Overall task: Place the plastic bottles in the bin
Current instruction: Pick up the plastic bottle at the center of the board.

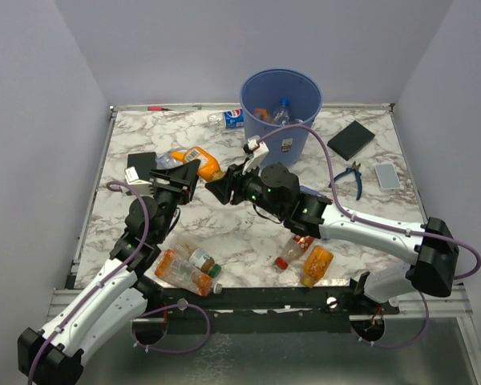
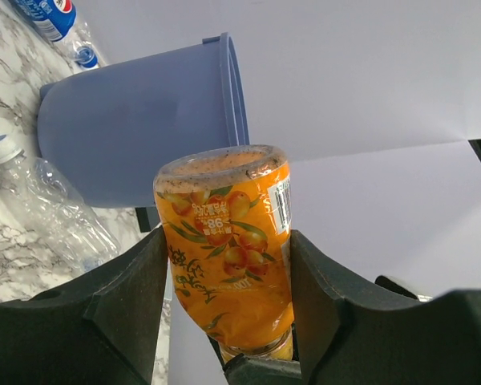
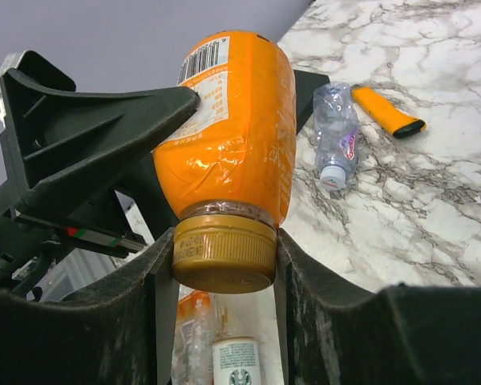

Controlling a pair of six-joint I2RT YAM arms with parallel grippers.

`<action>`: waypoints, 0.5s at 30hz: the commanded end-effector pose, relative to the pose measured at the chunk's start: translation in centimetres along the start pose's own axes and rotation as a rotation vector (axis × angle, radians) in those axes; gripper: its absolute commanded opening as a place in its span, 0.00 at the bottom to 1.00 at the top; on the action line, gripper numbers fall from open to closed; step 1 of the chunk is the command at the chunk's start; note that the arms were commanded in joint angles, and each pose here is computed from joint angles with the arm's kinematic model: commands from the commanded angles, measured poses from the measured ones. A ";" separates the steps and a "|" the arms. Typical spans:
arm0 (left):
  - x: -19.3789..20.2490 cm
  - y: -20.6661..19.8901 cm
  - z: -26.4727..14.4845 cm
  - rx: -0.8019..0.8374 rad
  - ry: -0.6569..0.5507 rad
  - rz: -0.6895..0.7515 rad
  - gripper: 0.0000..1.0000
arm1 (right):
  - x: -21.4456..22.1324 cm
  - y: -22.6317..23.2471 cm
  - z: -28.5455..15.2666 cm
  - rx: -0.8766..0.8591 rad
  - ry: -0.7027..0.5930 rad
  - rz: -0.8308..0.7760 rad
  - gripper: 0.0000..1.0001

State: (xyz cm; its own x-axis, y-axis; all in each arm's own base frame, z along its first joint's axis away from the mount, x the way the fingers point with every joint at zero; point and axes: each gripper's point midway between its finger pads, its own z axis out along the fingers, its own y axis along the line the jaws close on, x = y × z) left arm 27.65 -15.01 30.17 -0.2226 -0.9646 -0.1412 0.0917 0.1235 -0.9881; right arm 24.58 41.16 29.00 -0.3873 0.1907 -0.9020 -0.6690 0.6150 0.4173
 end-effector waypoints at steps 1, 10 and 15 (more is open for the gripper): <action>-0.6 -1.2 0.0 0.000 -0.022 0.036 0.51 | -0.3 -0.2 -0.3 0.017 0.005 -0.018 0.14; -0.9 -0.4 0.2 -0.045 -0.038 0.131 0.99 | -1.2 -0.9 -2.0 0.048 -0.007 -0.039 0.00; -3.0 -1.1 -0.3 -0.051 -0.120 0.295 0.99 | -2.4 -1.1 -5.2 0.063 0.023 -0.081 0.00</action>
State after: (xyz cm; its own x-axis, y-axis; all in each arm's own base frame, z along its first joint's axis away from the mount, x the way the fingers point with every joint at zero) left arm 27.98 -14.38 30.10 -0.1881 -0.9452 -0.2668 0.0676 0.2585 -0.9636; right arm 23.86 38.96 29.64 -0.3787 0.1579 -0.9119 -0.6614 0.6431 0.3860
